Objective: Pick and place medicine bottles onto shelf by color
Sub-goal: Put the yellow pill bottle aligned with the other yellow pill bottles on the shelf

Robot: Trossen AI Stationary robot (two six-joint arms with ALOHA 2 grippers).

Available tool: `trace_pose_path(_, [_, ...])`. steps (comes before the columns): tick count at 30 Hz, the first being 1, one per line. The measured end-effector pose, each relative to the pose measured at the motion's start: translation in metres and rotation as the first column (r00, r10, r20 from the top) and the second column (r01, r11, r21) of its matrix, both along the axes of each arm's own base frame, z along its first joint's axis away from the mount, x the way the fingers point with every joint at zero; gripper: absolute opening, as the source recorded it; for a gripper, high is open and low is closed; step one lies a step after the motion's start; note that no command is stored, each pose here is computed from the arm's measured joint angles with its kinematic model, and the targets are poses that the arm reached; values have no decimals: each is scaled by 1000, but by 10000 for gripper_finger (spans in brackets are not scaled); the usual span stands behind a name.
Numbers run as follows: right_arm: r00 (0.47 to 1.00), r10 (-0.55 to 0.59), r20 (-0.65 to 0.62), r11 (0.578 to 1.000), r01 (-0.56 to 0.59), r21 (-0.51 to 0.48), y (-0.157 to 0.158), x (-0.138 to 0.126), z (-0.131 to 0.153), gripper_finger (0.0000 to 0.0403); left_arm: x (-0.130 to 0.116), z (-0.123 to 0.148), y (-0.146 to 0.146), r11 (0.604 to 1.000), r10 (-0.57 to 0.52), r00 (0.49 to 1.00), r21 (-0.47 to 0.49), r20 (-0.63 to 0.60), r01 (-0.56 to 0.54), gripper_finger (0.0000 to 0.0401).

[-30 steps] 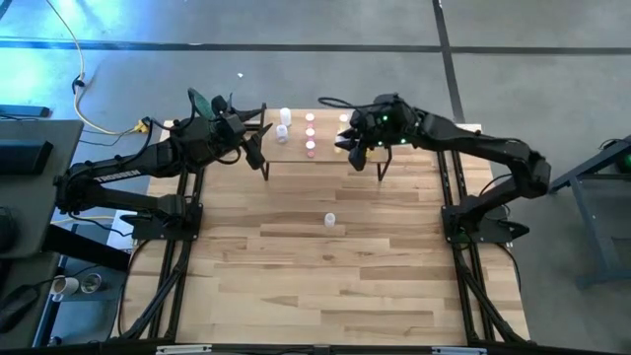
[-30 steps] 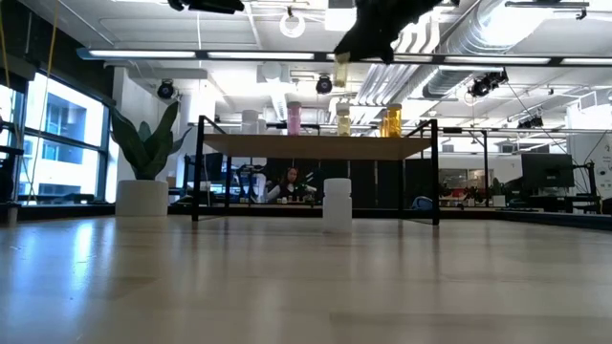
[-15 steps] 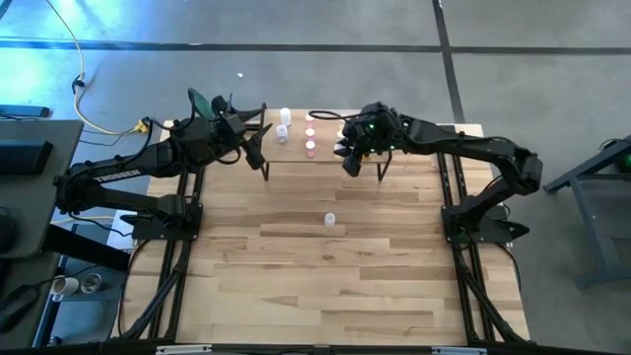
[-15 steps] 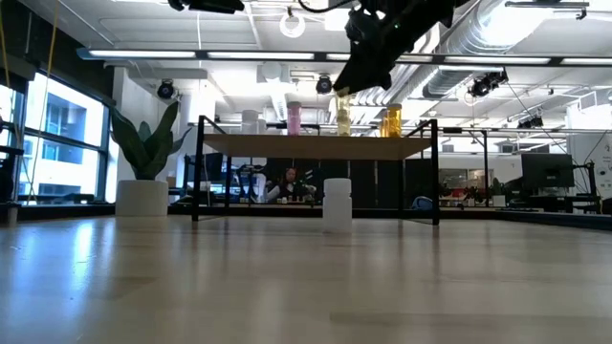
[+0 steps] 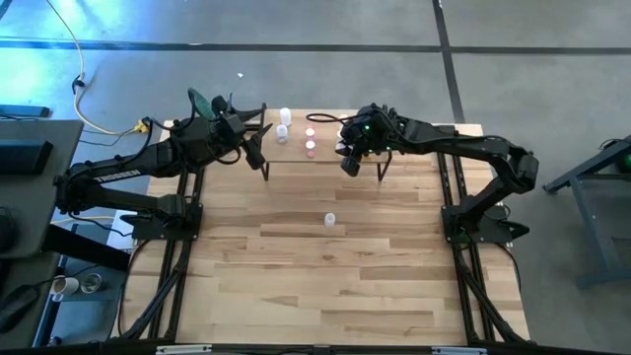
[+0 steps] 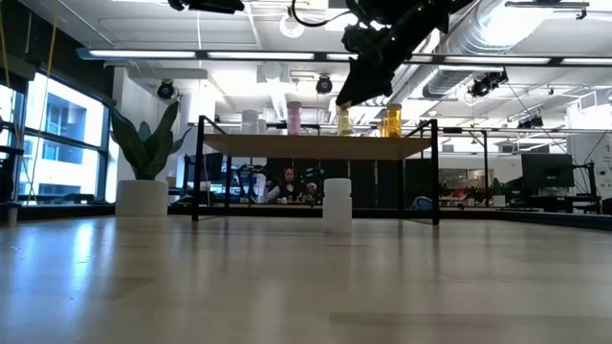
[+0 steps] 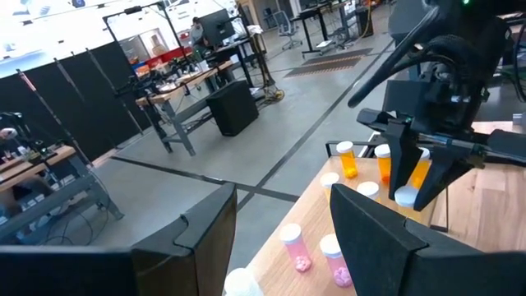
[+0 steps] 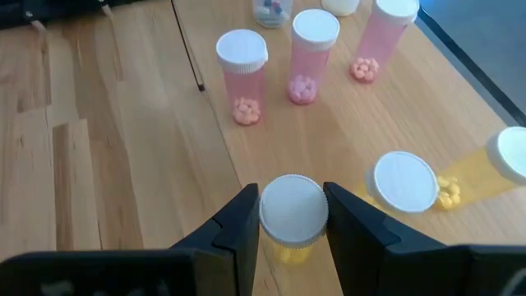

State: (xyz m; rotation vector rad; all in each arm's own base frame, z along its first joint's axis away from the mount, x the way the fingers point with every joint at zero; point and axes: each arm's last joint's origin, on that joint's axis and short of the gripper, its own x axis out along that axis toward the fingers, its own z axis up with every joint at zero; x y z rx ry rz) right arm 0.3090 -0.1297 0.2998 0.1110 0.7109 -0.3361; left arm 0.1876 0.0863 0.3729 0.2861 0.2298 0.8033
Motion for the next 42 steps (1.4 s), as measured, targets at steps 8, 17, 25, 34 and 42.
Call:
trace_pose_path(8, [1000, -16, -2, 1000, 16, 18, -1, -1, -1, 110, 0, 0, 0, 1000, 0, 1000, 0, 0, 0, 188])
trace_pose_path(17, [1000, -16, -11, 1000, 16, 21, -1, -2, -1, 110, 0, 0, 0, 1000, 0, 1000, 1, 0, 0, 188])
trace_pose_path(25, [1000, -29, 2, 1000, 29, 6, -2, -1, 0, 110, 0, 0, 0, 1000, 1, 1000, 1, -1, -1, 188])
trace_pose_path(34, [999, -29, 19, 1000, 29, 12, -2, 0, 1, 110, 0, 0, 0, 1000, 3, 1000, 1, -1, -3, 188])
trace_pose_path(42, [1000, -16, -5, 1000, 16, 19, -1, 3, -4, 110, 0, 0, 0, 1000, 2, 1000, 1, -2, -2, 188])
